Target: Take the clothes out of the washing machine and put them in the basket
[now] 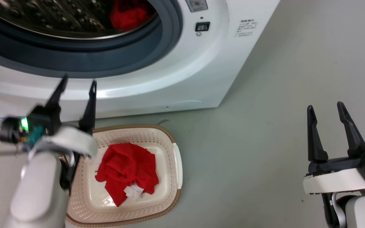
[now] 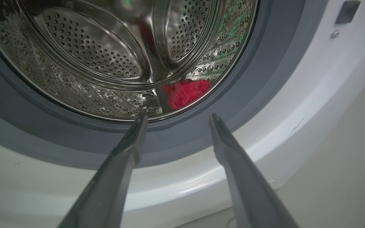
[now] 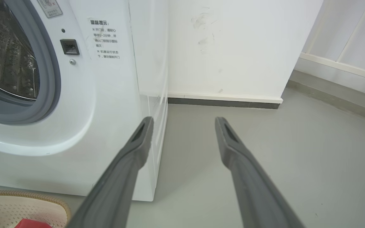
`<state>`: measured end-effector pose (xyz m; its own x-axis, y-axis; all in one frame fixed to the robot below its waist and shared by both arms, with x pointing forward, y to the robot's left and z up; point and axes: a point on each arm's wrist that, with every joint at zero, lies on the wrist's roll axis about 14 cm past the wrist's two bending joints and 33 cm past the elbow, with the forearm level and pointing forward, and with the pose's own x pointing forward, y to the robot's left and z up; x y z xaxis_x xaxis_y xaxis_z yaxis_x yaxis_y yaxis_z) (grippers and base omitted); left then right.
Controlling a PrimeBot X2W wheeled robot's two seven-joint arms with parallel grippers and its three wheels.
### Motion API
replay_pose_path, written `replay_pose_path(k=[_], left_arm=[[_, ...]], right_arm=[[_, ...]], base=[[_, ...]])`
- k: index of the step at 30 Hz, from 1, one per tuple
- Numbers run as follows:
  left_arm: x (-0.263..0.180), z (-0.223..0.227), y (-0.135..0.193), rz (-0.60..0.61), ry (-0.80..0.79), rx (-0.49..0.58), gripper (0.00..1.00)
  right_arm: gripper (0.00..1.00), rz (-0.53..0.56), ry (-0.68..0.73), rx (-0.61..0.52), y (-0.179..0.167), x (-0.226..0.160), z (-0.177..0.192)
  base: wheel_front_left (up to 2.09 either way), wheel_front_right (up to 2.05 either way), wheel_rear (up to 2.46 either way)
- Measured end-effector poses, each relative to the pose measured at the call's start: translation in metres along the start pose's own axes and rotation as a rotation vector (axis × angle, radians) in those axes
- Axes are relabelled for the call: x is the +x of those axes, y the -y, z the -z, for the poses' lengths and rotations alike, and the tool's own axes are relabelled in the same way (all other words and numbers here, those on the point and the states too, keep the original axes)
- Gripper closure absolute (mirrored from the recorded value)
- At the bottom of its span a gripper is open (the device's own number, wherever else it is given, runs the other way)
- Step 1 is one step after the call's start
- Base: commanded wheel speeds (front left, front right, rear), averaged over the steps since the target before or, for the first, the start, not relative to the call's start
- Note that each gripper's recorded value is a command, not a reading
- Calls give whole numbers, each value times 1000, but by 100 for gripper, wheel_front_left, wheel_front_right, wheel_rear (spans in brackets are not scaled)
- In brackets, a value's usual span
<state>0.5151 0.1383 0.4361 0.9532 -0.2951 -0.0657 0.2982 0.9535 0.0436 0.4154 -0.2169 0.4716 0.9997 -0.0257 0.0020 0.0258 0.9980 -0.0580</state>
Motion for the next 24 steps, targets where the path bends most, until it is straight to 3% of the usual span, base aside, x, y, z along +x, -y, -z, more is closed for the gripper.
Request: replay_pose_path(k=[11, 24], left_arm=[[114, -11, -13, 90, -102, 57, 0], [225, 21, -54, 46, -351, 39, 0]], right_arm=[[0, 22, -82, -10, 8, 12, 35], [0, 47, -209, 25, 14, 12, 82]], base=[[0, 0, 0], [0, 0, 0]])
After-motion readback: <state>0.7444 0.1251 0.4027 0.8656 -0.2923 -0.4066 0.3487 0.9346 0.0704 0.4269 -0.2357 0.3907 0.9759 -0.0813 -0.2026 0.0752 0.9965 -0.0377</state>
